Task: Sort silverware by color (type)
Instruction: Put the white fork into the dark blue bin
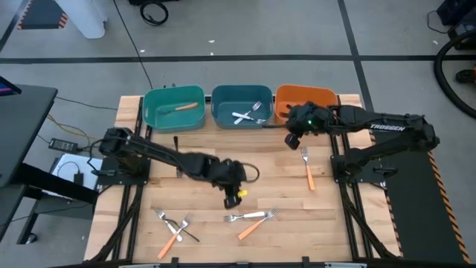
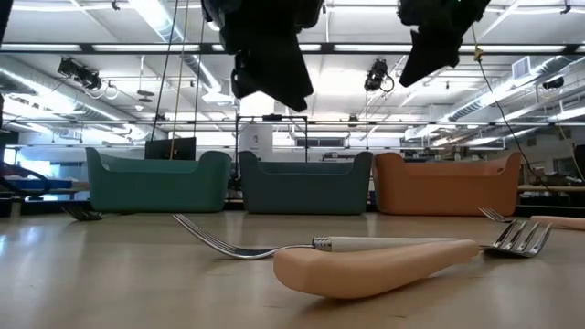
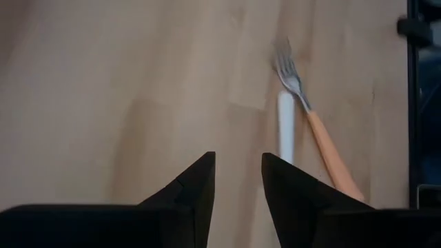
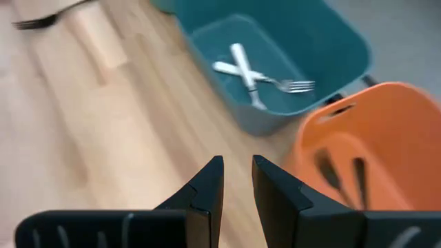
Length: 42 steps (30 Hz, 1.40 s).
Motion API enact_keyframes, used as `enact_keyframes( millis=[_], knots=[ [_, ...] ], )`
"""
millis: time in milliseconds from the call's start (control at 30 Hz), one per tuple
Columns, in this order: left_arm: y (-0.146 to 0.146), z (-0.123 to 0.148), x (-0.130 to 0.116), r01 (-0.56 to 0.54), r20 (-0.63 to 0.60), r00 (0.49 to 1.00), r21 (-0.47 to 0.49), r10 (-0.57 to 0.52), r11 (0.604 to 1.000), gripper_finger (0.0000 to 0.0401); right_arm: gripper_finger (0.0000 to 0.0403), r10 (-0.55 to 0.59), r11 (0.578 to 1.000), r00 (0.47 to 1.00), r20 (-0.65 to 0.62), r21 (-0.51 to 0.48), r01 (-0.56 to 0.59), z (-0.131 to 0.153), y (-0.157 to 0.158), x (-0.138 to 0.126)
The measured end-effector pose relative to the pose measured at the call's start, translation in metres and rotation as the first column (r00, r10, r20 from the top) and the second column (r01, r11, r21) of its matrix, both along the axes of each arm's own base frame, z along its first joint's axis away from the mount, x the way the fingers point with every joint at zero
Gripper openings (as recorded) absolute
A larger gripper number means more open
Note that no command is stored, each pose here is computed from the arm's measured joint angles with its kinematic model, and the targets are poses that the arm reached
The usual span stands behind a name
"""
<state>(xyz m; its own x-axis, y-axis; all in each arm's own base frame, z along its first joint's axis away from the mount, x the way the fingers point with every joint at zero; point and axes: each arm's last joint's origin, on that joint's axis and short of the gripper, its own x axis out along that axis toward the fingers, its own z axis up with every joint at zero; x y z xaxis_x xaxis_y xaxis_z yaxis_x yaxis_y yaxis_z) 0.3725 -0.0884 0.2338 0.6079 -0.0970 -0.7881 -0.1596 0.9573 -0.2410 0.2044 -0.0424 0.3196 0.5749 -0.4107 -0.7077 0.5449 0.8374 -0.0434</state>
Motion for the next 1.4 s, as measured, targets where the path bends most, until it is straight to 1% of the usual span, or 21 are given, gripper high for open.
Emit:
enact_keyframes(
  millis=[200, 333, 433, 600, 867, 967, 1033, 1133, 1167, 1300, 1400],
  knots=[
    [-0.030, -0.030, 0.015, 0.042, 0.033, 0.999, -0.028, -0.041, 0.999, 0.0128, 0.0085, 0.030, 0.997, 0.999, 0.043, 0.063, -0.033, 0.000, 0.023, 0.004],
    [-0.048, -0.051, 0.022, 0.048, 0.039, 0.998, -0.055, -0.046, 0.997, 0.0128, 0.0085, 0.047, 0.997, 0.998, 0.049, 0.052, -0.050, 0.000, 0.032, 0.004],
    [-0.058, -0.065, 0.022, 0.054, 0.017, 0.998, -0.062, -0.053, 0.997, 0.0128, 0.0085, 0.061, 0.997, 0.997, 0.049, 0.050, -0.064, 0.000, 0.035, 0.004],
    [-0.069, -0.084, 0.020, 0.054, -0.034, 0.998, -0.060, -0.056, 0.997, 0.0128, 0.0085, 0.065, 0.996, 0.997, 0.053, 0.050, -0.067, 0.000, 0.038, 0.004],
    [-0.077, -0.099, 0.018, 0.038, -0.081, 0.996, -0.064, -0.043, 0.997, 0.0128, 0.0085, 0.047, 0.998, 0.997, 0.058, 0.048, -0.050, 0.000, 0.039, 0.004],
    [-0.079, -0.103, 0.017, 0.033, -0.090, 0.995, -0.050, -0.037, 0.998, 0.0128, 0.0085, 0.047, 0.998, 0.997, 0.058, 0.048, -0.050, 0.000, 0.039, 0.004],
    [-0.078, -0.106, 0.017, 0.021, -0.101, 0.995, -0.025, -0.024, 0.999, 0.0127, 0.0085, 0.048, 0.998, 0.997, 0.058, 0.048, -0.051, 0.000, 0.039, 0.004],
    [-0.077, -0.111, 0.015, -0.036, -0.120, 0.992, 0.030, 0.040, 0.999, 0.0125, 0.0085, 0.048, 0.998, 0.997, 0.059, 0.048, -0.051, 0.000, 0.039, 0.004],
    [-0.076, -0.116, 0.014, -0.057, -0.137, 0.988, 0.056, 0.065, 0.997, 0.0122, 0.0085, 0.046, 0.998, 0.997, 0.061, 0.051, -0.049, 0.000, 0.039, 0.005],
    [-0.073, -0.127, 0.015, -0.087, -0.160, 0.982, 0.103, 0.103, 0.991, 0.0100, 0.0085, 0.036, 0.997, 0.997, 0.069, 0.064, -0.040, 0.000, 0.040, 0.005],
    [-0.072, -0.131, 0.015, -0.095, -0.163, 0.980, 0.120, 0.113, 0.988, 0.0072, 0.0085, 0.045, 0.997, 0.997, 0.067, 0.065, -0.049, 0.000, 0.042, 0.004]
  ],
)
